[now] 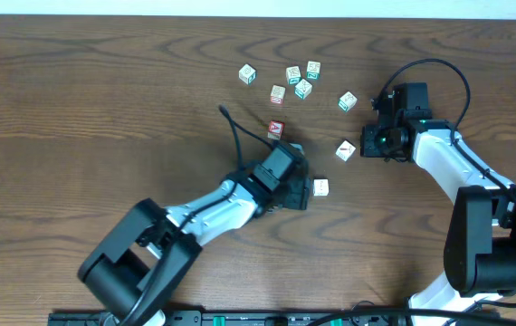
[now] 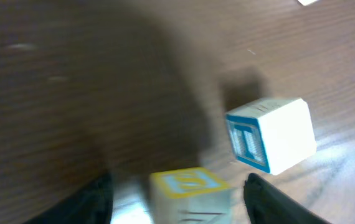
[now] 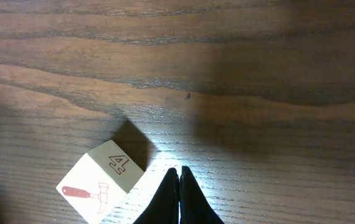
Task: Lift 5 blocks
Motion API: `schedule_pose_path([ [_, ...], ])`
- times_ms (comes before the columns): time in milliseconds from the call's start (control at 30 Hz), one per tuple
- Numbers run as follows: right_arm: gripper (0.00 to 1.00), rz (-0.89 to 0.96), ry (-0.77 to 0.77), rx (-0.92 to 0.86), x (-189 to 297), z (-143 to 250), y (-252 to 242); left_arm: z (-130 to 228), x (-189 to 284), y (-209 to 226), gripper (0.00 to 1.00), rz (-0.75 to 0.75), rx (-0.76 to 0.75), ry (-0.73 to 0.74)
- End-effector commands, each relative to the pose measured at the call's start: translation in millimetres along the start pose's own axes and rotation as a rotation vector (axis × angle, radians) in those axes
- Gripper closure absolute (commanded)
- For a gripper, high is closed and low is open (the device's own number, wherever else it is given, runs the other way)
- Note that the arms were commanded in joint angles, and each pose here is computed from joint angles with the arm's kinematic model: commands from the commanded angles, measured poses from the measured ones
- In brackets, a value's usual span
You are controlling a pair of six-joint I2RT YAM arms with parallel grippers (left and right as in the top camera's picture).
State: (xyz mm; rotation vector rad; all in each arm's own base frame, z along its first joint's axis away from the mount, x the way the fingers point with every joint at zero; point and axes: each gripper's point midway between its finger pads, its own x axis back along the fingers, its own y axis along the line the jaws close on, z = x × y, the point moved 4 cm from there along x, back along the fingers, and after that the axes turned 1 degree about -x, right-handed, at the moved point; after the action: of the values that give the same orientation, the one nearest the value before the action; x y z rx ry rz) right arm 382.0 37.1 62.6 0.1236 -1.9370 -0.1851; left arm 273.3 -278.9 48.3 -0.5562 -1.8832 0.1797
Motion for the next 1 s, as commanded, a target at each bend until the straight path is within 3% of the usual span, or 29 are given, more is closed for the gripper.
schedule_pose_path([
  [0,0.99,0.003,-0.002,0.022,-1,-1,1,-28,29,5,0.27,0.0,-0.016,-0.095],
  [200,0.99,-0.026,-0.009,0.025,-1,-3,6,-52,72,15,0.18,-0.017,-0.052,-0.196],
  [600,0.99,-0.052,-0.117,0.063,-4,-25,18,-63,99,85,0.17,-0.179,0.028,-0.201],
  [967,0.99,-0.106,-0.086,0.108,-31,-28,38,-63,108,120,0.18,-0.265,0.058,-0.188],
])
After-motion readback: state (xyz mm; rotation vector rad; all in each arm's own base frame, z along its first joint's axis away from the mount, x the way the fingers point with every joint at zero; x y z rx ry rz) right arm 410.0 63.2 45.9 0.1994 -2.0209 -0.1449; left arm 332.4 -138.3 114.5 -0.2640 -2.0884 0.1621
